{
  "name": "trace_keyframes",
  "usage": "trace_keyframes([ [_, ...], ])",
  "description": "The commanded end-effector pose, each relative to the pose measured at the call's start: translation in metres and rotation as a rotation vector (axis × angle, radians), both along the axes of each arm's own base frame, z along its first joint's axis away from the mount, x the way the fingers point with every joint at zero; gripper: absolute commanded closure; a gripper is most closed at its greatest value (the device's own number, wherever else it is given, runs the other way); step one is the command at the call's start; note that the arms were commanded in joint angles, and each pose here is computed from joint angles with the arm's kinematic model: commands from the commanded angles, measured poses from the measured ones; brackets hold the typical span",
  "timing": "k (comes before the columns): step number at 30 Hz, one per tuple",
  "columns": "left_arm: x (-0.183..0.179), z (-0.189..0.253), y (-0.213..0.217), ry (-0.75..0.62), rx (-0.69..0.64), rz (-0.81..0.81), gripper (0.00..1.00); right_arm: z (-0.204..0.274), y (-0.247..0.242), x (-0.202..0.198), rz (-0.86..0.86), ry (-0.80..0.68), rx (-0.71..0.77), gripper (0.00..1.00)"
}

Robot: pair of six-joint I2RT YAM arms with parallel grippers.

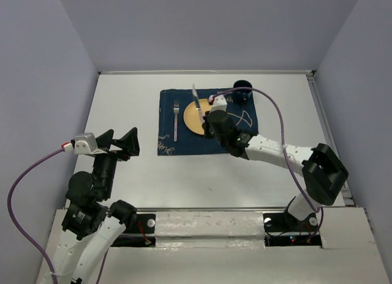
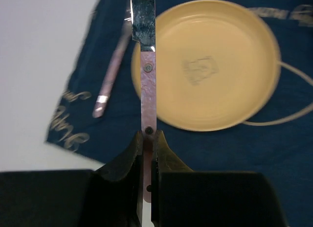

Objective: Set the dinner table for one person

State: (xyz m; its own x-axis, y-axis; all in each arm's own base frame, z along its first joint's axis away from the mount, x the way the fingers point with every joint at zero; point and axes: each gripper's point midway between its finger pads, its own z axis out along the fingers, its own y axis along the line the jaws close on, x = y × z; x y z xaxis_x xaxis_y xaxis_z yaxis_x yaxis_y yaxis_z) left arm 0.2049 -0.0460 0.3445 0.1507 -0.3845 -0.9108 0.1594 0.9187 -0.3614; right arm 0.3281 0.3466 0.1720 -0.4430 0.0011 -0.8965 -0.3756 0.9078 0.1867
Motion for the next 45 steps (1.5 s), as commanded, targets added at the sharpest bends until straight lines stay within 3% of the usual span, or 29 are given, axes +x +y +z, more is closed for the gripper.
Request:
trace_keyframes([
  [1,-0.002,0.012,0.001,-0.053,-0.011,-0.002,0.01,-0.009,-0.071,0.047,-0.256,-0.023,-0.009,1.0],
  [6,-0.003,0.013,-0.001,-0.056,-0.008,-0.015,0.01,-0.028,-0.127,0.088,-0.375,0.007,-0.047,1.0],
  [13,-0.003,0.013,-0.001,-0.057,-0.007,-0.015,0.01,-0.057,-0.153,0.113,-0.397,0.069,-0.086,1.0],
  [30,-0.002,0.013,-0.001,-0.056,-0.005,-0.013,0.01,-0.081,-0.156,0.12,-0.33,0.124,-0.117,1.0],
  [45,-0.002,0.013,-0.001,-0.055,-0.005,-0.013,0.01,-0.099,-0.17,0.123,-0.394,0.168,-0.177,1.0],
])
